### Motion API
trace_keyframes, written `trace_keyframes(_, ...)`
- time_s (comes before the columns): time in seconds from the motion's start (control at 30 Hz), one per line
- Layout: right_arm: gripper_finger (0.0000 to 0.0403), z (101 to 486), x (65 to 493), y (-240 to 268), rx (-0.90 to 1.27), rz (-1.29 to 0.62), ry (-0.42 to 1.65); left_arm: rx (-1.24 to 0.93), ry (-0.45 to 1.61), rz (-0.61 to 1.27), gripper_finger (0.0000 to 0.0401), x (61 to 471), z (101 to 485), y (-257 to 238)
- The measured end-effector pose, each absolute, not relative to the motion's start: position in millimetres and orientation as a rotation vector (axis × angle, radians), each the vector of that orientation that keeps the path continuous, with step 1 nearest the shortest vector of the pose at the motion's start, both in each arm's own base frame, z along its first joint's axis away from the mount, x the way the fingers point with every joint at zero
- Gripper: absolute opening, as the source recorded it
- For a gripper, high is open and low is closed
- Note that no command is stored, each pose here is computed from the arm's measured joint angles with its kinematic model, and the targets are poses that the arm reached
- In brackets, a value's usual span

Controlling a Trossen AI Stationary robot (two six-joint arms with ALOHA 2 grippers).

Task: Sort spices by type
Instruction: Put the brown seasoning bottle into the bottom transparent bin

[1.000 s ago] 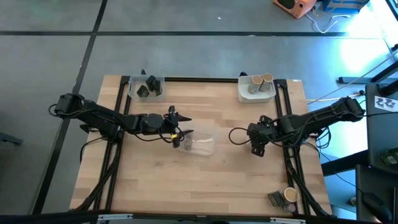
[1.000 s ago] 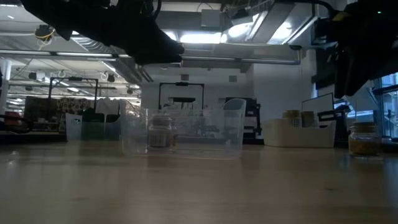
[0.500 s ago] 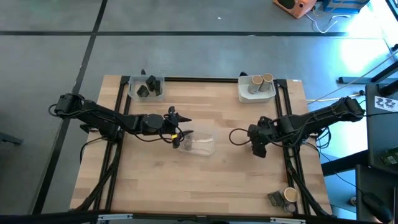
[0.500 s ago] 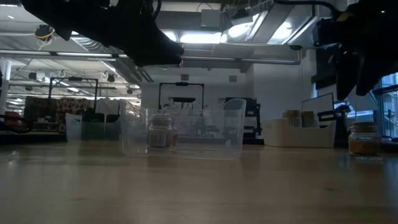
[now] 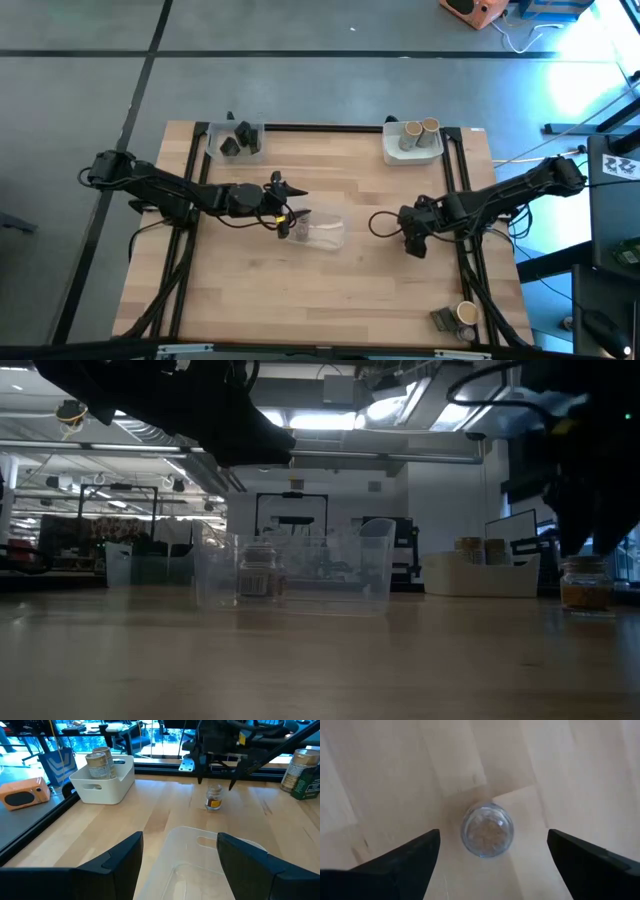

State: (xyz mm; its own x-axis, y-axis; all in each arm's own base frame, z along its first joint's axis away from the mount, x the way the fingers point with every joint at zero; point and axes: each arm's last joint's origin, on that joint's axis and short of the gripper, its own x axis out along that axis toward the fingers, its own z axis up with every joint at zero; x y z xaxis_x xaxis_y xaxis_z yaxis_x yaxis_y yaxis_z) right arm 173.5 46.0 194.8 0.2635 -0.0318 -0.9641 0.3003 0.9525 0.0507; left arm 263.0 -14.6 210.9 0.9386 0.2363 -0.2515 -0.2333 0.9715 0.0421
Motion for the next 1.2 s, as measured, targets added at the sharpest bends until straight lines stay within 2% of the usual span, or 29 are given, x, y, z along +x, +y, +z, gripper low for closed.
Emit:
trace_keyframes(0.3,0.0326,175.6,170.9,44.7,0.247,-0.237,1.257,0.016,0.26,0.239,0.0237,262.9,210.8,-14.6)
trace_keyframes(0.67,0.018,167.2,167.7,43.0,0.234,-0.256,1.254,0.016,0.261,0.239,0.0237,262.9,210.7,-14.6)
trace_keyframes(0.83,0.018,176.5,173.5,44.7,0.241,-0.244,1.228,0.016,0.261,0.239,0.0237,262.9,210.6,-14.6)
trace_keyframes(1.2,0.0187,237.2,207.2,50.9,0.225,-0.225,0.928,-0.045,0.42,0.259,0.0237,257.0,195.1,-14.7)
